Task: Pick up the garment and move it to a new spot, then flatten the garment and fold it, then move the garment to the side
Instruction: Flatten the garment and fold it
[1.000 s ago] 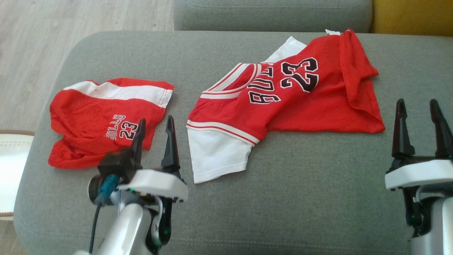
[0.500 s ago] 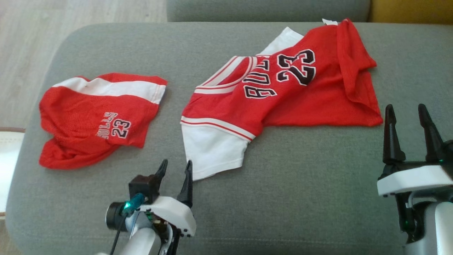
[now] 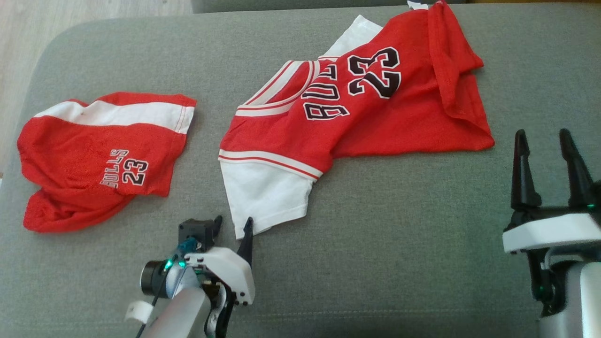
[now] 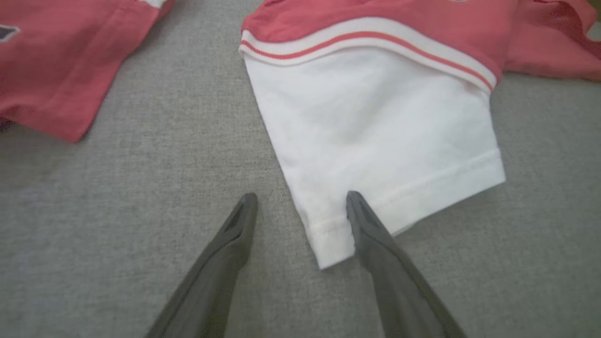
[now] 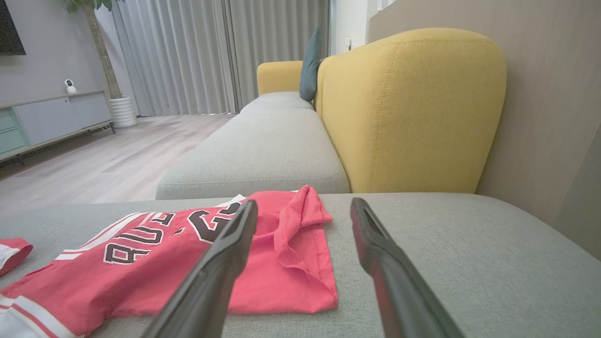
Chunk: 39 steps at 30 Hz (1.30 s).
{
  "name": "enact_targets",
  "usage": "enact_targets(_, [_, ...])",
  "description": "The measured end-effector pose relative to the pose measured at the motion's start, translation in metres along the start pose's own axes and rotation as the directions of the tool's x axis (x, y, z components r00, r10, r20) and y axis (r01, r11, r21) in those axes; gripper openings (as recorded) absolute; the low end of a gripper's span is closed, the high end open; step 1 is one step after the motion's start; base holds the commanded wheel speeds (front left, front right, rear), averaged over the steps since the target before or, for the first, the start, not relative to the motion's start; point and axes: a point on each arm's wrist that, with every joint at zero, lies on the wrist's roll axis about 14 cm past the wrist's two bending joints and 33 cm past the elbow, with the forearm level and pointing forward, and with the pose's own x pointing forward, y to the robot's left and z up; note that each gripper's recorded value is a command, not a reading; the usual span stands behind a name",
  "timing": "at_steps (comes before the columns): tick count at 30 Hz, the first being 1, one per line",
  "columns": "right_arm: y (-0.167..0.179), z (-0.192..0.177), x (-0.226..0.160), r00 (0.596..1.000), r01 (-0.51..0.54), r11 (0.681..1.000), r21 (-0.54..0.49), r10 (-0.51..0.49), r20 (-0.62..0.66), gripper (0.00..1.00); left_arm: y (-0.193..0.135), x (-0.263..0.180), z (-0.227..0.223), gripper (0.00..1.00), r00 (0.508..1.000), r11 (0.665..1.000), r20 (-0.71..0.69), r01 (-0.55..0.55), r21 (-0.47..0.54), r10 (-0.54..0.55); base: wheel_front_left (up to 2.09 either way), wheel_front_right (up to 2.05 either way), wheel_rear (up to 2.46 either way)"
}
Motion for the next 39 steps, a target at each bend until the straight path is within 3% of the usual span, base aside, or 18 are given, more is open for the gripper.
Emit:
enact_targets(2, [-0.001, 0.001, 0.001, 1.0, 0.002, 1.0, -0.002, -0.002, 0.004, 1.0, -0.001, 0.002, 0.0, 1.0, 1.0, 1.0, -0.004, 0.006, -0.001, -0.006, 0.0, 0.0, 0.0])
enact_targets(4, [-0.002, 0.002, 0.001, 1.0, 0.006, 1.0, -0.005, -0.006, 0.004, 1.0, -0.003, 0.004, 0.001, 0.0, 1.0, 1.0, -0.006, 0.018, -0.011, -0.018, 0.0, 0.0, 0.0])
enact_targets(10, [-0.014, 0.002, 0.001, 0.999, 0.041, 0.999, -0.019, -0.041, 0.005, 1.0, -0.011, 0.003, 0.005, 0.0, 0.998, 0.997, 0.016, 0.056, -0.057, -0.055, 0.0, 0.0, 0.0])
enact_targets(15, [-0.019, -0.002, 0.008, 0.998, 0.057, 0.998, -0.01, -0.058, -0.013, 1.0, -0.002, 0.003, 0.05, 0.0, 0.985, 0.993, 0.174, 0.022, -0.114, -0.002, 0.0, 0.0, 0.0])
enact_targets(20, [-0.014, -0.02, 0.014, 0.996, 0.048, 0.999, 0.026, -0.046, -0.074, 1.0, 0.009, -0.01, 0.13, 0.0, 0.908, 0.991, 0.417, 0.019, -0.133, 0.039, 0.0, 0.0, 0.0])
enact_targets(23, [-0.01, -0.034, 0.019, 0.992, 0.041, 0.998, 0.044, -0.035, -0.124, 1.0, 0.014, -0.021, 0.152, 0.0, 0.87, 0.99, 0.49, 0.016, -0.143, 0.056, 0.0, 0.0, 0.0])
enact_targets(33, [-0.008, -0.094, 0.039, 0.932, 0.079, 0.991, 0.107, -0.036, -0.36, 1.0, 0.018, -0.025, 0.15, 0.0, 0.863, 0.987, 0.501, 0.013, -0.158, 0.069, 0.0, 0.0, 0.0])
enact_targets(39, [-0.009, -0.124, 0.05, 0.882, 0.103, 0.991, 0.09, -0.049, -0.469, 1.0, 0.02, -0.022, 0.143, 0.0, 0.873, 0.988, 0.484, 0.009, -0.155, 0.068, 0.0, 0.0, 0.0])
